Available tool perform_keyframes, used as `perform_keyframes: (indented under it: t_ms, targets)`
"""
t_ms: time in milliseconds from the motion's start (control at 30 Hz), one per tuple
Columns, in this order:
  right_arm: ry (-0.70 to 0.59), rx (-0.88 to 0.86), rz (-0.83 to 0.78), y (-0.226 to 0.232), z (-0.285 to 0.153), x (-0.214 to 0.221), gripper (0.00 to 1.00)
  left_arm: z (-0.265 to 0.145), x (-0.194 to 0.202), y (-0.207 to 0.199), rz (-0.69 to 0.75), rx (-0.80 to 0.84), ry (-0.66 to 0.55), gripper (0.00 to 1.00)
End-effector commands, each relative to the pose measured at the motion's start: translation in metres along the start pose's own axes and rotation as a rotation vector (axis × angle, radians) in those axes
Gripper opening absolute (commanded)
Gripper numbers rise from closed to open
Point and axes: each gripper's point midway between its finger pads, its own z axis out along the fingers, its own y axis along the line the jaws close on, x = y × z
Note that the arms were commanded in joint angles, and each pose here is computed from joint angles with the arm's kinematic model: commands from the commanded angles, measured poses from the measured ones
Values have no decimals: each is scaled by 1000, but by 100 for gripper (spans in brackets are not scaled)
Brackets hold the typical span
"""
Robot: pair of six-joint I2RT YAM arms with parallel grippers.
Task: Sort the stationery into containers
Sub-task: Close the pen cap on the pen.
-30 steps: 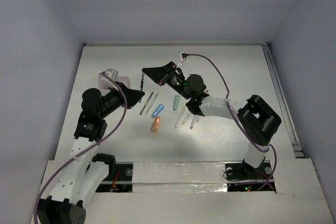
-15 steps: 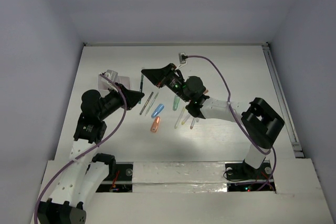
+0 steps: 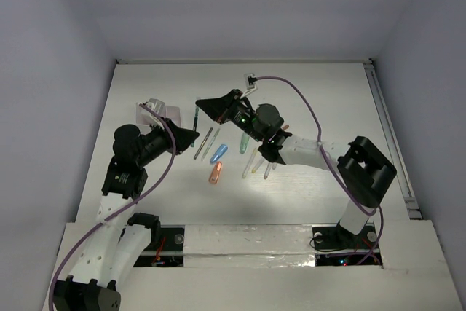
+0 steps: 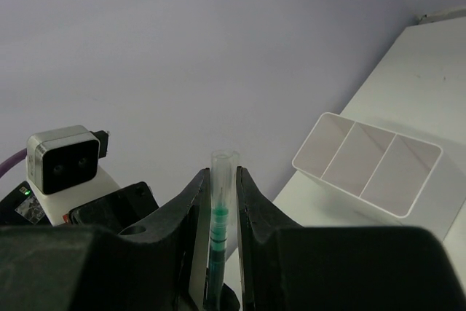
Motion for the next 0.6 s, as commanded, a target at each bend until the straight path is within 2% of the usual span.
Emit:
perform_keyframes:
  t_ms: [0, 267, 567]
  targets:
    - [167, -49, -36, 21, -9, 40, 0, -3, -46, -12, 105, 20, -162, 0]
    - [264, -52, -7, 17, -21, 60, 0, -4, -49, -11, 110, 12, -170, 0]
    - [332, 3, -65, 6, -32, 78, 0, -4, -52, -10, 117, 2, -174, 0]
